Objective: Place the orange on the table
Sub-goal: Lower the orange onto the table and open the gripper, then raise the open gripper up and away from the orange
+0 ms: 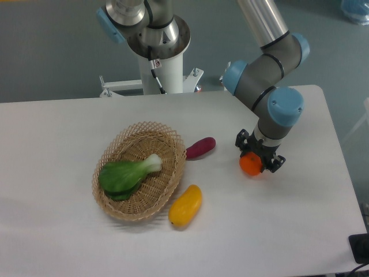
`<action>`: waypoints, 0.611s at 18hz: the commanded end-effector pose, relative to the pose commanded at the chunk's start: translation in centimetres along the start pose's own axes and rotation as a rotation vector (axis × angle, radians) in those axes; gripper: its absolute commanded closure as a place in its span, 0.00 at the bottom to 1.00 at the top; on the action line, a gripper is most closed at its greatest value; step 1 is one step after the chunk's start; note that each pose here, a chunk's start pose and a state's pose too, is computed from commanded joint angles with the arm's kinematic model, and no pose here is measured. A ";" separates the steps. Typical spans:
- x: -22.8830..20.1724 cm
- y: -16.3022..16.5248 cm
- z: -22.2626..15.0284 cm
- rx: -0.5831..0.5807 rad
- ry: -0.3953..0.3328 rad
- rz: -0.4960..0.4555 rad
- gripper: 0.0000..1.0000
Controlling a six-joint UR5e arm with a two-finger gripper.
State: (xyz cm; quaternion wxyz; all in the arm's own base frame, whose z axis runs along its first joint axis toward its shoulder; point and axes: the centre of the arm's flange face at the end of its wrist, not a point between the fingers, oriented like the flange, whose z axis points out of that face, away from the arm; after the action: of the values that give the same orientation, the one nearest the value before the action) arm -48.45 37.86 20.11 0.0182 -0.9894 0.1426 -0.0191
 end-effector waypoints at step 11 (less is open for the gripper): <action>-0.9 0.0 -2.0 0.006 -0.043 -0.003 0.00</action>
State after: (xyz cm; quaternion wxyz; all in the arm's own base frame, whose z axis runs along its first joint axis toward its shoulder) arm -49.35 38.08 22.11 0.0245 -0.9897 0.1408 0.0014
